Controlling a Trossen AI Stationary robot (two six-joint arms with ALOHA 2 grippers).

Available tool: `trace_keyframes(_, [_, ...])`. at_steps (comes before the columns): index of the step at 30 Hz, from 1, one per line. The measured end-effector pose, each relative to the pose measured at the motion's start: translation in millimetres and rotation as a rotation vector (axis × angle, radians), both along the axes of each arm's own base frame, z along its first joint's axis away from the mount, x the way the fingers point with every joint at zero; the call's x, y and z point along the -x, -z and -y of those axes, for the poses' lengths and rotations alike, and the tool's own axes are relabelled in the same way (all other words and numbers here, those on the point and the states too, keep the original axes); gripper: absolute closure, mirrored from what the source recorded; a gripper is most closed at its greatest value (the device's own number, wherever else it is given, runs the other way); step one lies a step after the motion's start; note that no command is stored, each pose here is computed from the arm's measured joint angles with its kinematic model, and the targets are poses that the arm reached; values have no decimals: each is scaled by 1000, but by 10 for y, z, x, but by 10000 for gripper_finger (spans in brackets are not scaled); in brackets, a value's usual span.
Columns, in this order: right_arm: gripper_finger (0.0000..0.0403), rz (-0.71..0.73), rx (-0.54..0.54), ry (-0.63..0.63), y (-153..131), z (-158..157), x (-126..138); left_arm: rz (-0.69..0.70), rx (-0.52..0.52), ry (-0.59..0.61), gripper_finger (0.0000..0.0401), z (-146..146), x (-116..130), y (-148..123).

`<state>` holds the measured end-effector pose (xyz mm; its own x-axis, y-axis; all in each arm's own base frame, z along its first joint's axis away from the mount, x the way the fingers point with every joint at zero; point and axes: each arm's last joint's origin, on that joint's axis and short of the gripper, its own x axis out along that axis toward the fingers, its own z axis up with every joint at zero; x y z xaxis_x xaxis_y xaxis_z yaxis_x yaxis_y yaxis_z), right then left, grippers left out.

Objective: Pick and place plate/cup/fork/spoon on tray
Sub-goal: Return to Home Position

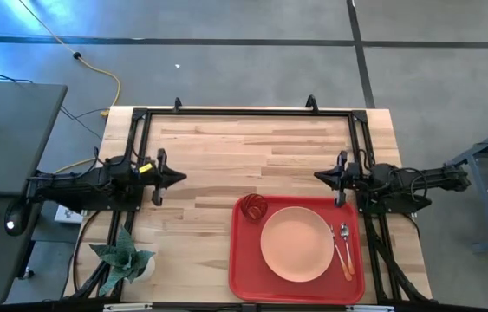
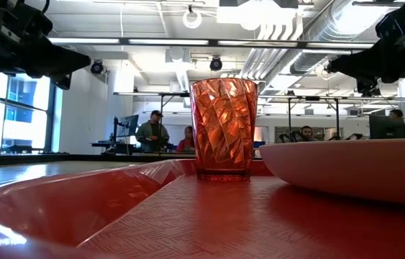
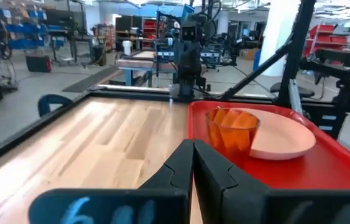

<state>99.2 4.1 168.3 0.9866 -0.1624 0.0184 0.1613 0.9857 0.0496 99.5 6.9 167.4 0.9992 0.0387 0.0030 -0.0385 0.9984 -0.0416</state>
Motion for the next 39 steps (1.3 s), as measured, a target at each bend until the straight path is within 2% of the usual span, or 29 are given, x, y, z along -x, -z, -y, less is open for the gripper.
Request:
trace_keyframes(6, [403,1,-4,-3,0,-1,-1,0,-14,-9,398,-4,0,0])
trace_keyframes(13, [402,0,-1,-3,1,-1,-1,22,157,-7,398,-4,0,-15])
trace_keyframes(18, [402,0,-1,-3,1,-1,-1,23,223,-18,398,-7,-1,-12])
trace_keyframes(22, [402,-7,35,-2,1,-1,-2,-23,77,-117,398,-37,-4,28])
trace_keyframes(26, [402,-13,68,-2,2,-1,-2,-33,-30,-137,398,-43,-5,25])
trace_keyframes(33, [402,3,-28,-4,2,-1,-2,-34,-45,-137,398,-43,-5,24])
trace_keyframes(39, [402,10,-70,-4,2,-1,-2,-34,-45,-137,398,-43,-5,24])
